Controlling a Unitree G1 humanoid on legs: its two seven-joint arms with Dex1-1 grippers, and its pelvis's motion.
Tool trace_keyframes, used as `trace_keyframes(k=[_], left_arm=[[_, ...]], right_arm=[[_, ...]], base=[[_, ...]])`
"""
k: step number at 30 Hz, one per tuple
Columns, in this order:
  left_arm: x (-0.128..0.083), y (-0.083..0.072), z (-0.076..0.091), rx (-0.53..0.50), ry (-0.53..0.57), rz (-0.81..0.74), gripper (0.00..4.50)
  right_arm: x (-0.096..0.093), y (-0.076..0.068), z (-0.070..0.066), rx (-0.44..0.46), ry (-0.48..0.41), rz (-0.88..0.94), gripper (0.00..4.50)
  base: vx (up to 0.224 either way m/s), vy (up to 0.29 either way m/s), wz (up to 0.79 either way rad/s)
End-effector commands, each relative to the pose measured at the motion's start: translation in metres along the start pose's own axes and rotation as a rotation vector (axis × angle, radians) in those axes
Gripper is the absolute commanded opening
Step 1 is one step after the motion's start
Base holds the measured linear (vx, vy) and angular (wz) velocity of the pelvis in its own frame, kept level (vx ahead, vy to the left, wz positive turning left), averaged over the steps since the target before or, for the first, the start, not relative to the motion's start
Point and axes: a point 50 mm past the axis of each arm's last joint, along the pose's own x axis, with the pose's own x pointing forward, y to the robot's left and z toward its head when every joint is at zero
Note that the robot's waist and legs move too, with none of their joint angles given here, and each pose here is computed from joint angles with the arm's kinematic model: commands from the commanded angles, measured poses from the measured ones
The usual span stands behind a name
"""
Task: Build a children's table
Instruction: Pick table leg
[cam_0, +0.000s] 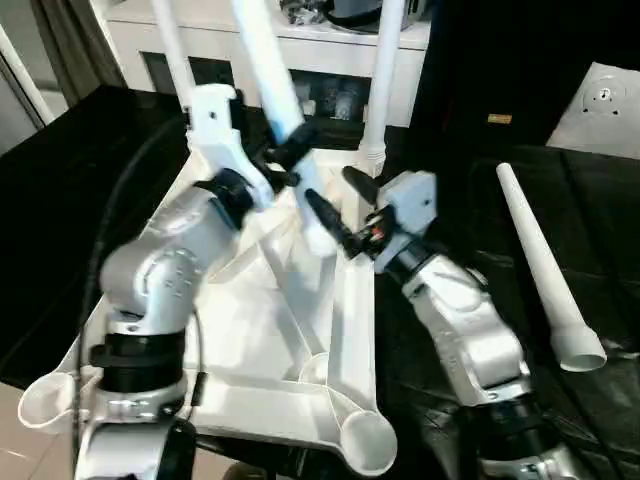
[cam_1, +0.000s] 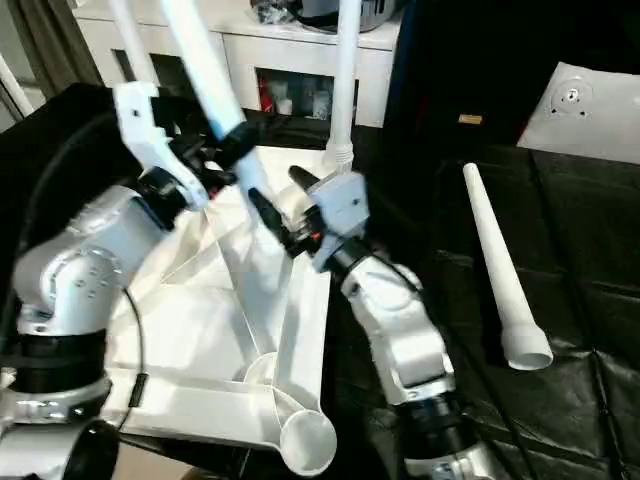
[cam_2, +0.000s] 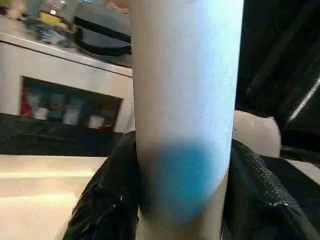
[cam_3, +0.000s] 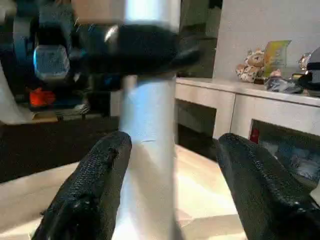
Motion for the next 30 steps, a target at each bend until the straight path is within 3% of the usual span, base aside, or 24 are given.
trace_keyframes(k=[1,5,9,12,15,21,27,28,30], left_arm=[[0.001,0.001,0.008,0.015,0.015,-0.043,1.88],[0.001,0.002,0.010,0.017,0.039,-0.076,1.88],[0.001,0.002,0.023,-0.042,0.029,-0.202,1.88],[0.000,0.000,0.029,-0.042,0.017,-0.283,1.88],[-0.002,-0.004,0.036,-0.024,0.009,-0.393,1.88],[-0.007,-0.018,0.040,0.022,0.053,-0.595,1.88],[-0.012,-0.034,0.042,0.056,0.108,-0.802,1.88],[-0.013,-0.036,0.042,0.055,0.116,-0.830,1.88],[-0.014,-0.040,0.041,0.064,0.128,-0.871,1.88]], right_arm=[[0.001,-0.011,0.023,0.047,-0.053,-0.007,3.52],[0.001,-0.021,0.030,0.119,-0.042,-0.010,3.59],[0.002,-0.041,0.046,0.178,-0.032,0.022,3.59],[0.001,-0.041,0.054,0.183,-0.031,0.094,3.59],[-0.002,-0.035,0.054,0.216,0.084,0.237,3.59],[-0.013,-0.026,0.054,0.305,0.219,0.459,3.59],[-0.024,-0.021,0.055,0.260,0.277,0.613,3.59],[-0.024,-0.020,0.055,0.267,0.279,0.626,3.31],[-0.023,-0.019,0.053,0.265,0.288,0.633,3.31]], base=[[0.000,0.000,0.00],[0.000,0.000,0.00],[0.000,0.000,0.00],[0.000,0.000,0.00],[0.000,0.000,0.00],[0.000,0.000,0.00],[0.000,0.000,0.00],[0.000,0.000,0.00],[0.000,0.000,0.00]])
